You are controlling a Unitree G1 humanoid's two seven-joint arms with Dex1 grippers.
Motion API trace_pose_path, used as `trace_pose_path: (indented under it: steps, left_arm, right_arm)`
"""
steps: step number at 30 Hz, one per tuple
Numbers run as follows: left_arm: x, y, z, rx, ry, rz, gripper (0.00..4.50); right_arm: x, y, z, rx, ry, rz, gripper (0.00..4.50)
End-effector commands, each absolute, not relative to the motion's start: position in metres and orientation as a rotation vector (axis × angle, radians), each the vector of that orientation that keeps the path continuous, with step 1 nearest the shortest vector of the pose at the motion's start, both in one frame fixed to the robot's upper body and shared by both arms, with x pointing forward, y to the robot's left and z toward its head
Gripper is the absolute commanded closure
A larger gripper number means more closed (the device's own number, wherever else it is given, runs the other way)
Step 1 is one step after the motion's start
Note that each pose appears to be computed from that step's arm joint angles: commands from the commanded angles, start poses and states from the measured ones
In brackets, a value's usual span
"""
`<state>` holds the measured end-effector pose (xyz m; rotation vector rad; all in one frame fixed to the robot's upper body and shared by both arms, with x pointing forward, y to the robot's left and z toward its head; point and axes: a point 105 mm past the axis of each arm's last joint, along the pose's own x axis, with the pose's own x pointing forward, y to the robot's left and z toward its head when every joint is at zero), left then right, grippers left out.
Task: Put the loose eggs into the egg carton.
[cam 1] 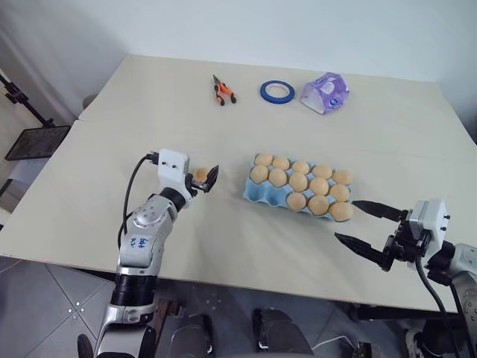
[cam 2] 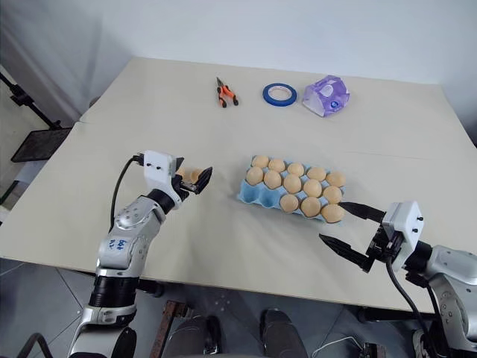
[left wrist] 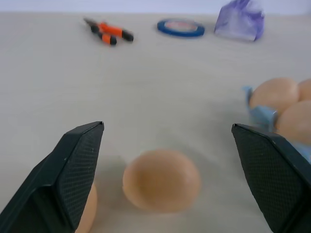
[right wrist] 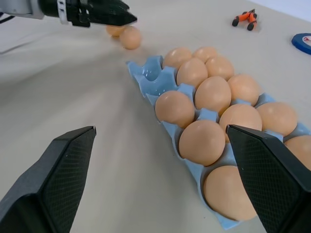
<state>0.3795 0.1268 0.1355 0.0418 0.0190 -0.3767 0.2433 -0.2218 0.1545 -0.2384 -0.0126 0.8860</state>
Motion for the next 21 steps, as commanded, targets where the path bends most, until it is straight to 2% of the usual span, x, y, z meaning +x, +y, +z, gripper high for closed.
trace_pose_path:
  steps: [1,12,15,19,21]
  left_arm:
    - [0.384,0.121,0.141,0.062,-0.011,-0.402,0.01]
    - [0.395,0.113,0.126,0.096,0.037,-0.456,0.01]
    - [0.397,0.112,0.123,0.103,0.04,-0.458,0.62]
    - [0.399,0.11,0.123,0.101,0.034,-0.454,1.87]
    - [0.4,0.109,0.123,0.101,0.036,-0.455,2.14]
  right_arm:
    - [0.241,-0.224,0.169,-0.279,-0.051,0.868,0.0]
    - [0.238,-0.224,0.168,-0.281,-0.044,0.861,0.0]
    - [0.238,-0.224,0.168,-0.283,-0.042,0.862,0.0]
    - [0.238,-0.225,0.168,-0.285,-0.041,0.86,0.0]
    - [0.238,-0.225,0.168,-0.288,-0.039,0.858,0.0]
